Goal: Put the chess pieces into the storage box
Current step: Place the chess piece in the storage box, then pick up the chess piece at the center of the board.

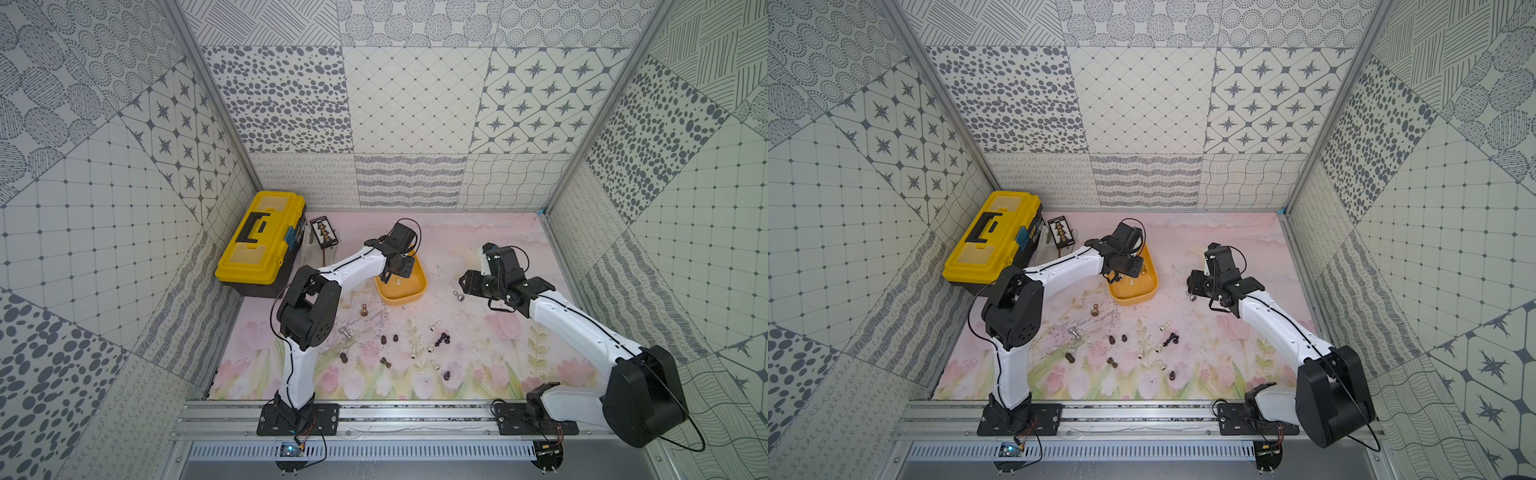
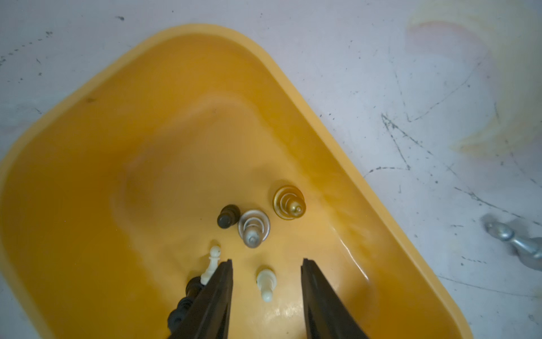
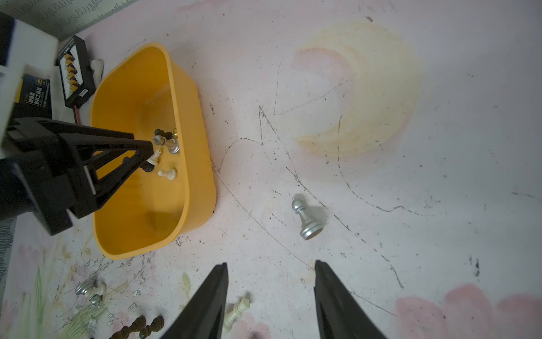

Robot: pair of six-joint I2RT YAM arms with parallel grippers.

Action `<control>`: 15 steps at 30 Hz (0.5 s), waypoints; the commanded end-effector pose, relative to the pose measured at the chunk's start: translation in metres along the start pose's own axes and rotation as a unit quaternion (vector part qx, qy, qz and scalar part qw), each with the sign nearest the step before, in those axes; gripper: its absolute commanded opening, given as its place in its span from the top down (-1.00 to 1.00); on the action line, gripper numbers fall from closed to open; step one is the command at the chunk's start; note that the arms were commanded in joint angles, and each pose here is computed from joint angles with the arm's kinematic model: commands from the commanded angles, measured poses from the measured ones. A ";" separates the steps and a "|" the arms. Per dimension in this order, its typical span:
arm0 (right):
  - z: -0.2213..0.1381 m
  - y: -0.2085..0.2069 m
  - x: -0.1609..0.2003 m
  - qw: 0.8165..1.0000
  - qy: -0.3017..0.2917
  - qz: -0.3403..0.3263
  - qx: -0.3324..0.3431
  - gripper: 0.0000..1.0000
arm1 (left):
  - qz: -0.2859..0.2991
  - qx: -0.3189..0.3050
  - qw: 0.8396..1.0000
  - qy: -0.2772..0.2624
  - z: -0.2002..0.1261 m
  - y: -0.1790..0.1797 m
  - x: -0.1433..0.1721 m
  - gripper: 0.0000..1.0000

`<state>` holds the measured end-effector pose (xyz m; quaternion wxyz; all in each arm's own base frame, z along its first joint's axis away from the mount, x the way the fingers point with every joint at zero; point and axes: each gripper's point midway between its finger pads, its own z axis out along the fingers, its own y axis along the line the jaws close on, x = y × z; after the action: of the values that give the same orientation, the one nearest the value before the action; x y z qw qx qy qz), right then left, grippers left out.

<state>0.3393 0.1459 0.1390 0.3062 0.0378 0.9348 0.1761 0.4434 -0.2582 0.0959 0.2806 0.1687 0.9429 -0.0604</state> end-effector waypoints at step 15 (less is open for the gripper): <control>0.075 -0.017 0.042 0.985 0.165 -0.046 0.023 0.10 | -0.067 0.084 0.993 -0.059 -0.111 -0.012 0.028 0.10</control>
<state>0.3481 0.1578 0.0546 0.1589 -0.0049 0.9739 0.1620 0.3804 -0.2354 0.1663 0.3210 0.1384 0.9280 -0.1291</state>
